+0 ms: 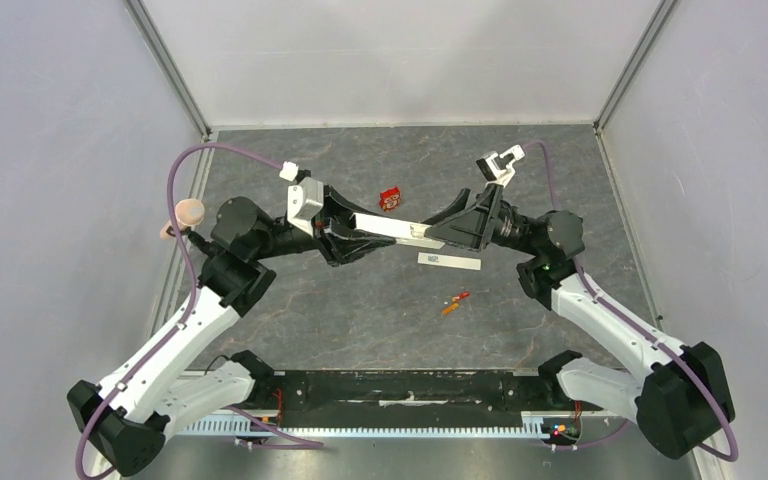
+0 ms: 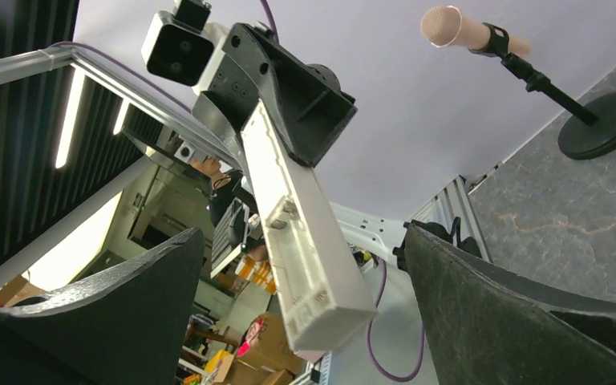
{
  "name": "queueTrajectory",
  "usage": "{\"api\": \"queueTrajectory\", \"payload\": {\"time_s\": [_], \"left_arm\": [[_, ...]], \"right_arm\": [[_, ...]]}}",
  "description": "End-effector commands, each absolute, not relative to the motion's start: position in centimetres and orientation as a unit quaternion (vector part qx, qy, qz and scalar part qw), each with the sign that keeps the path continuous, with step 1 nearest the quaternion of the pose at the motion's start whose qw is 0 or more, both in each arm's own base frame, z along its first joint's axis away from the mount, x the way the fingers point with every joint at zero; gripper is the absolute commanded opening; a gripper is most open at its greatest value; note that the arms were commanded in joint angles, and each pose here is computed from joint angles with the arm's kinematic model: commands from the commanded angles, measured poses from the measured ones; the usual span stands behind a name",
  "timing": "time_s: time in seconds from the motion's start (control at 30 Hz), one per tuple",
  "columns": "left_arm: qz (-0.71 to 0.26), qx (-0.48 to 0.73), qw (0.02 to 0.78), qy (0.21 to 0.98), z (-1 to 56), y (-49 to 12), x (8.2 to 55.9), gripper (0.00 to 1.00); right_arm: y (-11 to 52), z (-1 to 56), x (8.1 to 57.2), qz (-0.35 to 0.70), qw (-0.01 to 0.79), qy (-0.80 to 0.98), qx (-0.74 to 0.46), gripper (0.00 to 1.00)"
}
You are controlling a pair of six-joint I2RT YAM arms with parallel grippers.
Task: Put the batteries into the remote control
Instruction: Adjust the remote control.
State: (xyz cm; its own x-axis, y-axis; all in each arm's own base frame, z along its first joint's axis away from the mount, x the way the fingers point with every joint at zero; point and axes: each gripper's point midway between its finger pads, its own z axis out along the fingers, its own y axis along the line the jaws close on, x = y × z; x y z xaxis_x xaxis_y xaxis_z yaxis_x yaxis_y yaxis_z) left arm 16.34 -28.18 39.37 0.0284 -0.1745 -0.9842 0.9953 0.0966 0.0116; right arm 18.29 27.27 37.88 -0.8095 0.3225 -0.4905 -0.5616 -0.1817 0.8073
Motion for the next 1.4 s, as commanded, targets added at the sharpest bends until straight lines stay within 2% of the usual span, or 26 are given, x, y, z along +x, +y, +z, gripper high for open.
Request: {"api": "queueTrajectory", "payload": {"time_s": [0.0, 0.27, 0.43, 0.47, 0.53, 0.6, 0.63, 0.67, 0.7, 0.93, 1.0, 1.07, 1.17, 1.37], "left_arm": [[-0.494, 0.447, 0.623, 0.409, 42.2, -27.6, 15.7, 0.02], [-0.479, 0.461, 0.636, 0.392, 41.9, -27.5, 15.6, 0.02], [-0.468, 0.464, 0.645, 0.387, 41.9, -27.5, 15.9, 0.02], [-0.465, 0.461, 0.648, 0.389, 41.9, -27.4, 16.1, 0.03], [-0.466, 0.46, 0.648, 0.391, 41.8, -27.5, 16.1, 0.04], [-0.468, 0.447, 0.648, 0.402, 41.8, -27.4, 16.5, 0.14], [-0.471, 0.431, 0.65, 0.413, 42.0, -27.3, 16.9, 0.27], [-0.473, 0.415, 0.651, 0.425, 42.1, -27.3, 17.3, 0.48], [-0.474, 0.404, 0.652, 0.432, 42.1, -27.2, 17.5, 0.73], [-0.514, 0.226, 0.65, 0.512, 43.1, -25.5, 20.6, 0.76], [-0.534, 0.107, 0.631, 0.552, 43.1, -24.3, 22.7, 0.77], [-0.568, -0.018, 0.58, 0.584, 42.5, -23.7, 24.5, 0.77], [-0.627, -0.093, 0.52, 0.572, 42.8, -24.1, 24.9, 0.78], [-0.683, -0.16, 0.477, 0.529, 45.0, -24.2, 25.6, 0.79]], "right_arm": [[27.4, 39.3, 17.6, 0.771, 0.287, 0.556, -0.118, 0.97], [27.0, 40.4, 17.0, 0.816, 0.228, 0.526, -0.072, 0.71], [27.3, 40.7, 16.9, 0.821, 0.215, 0.524, -0.069, 0.51], [27.4, 40.5, 17.1, 0.819, 0.21, 0.53, -0.065, 0.38], [27.5, 40.2, 17.2, 0.818, 0.206, 0.533, -0.061, 0.26], [27.6, 39.8, 17.5, 0.817, 0.205, 0.537, -0.051, 0.18], [27.5, 39.7, 17.6, 0.818, 0.206, 0.535, -0.046, 0.16], [27.5, 39.7, 17.8, 0.819, 0.208, 0.533, -0.039, 0.13], [27.4, 39.6, 18.0, 0.82, 0.211, 0.53, -0.031, 0.12], [26.1, 40.8, 19.6, 0.826, 0.287, 0.485, 0.007, 0.08], [25.9, 41.7, 19.9, 0.821, 0.321, 0.472, 0.001, 0.08], [25.7, 42.4, 20.2, 0.811, 0.36, 0.462, -0.009, 0.09], [25.7, 42.9, 21.1, 0.784, 0.416, 0.459, -0.019, 0.1], [26.1, 43.1, 22.5, 0.749, 0.475, 0.462, -0.023, 0.12]]}}
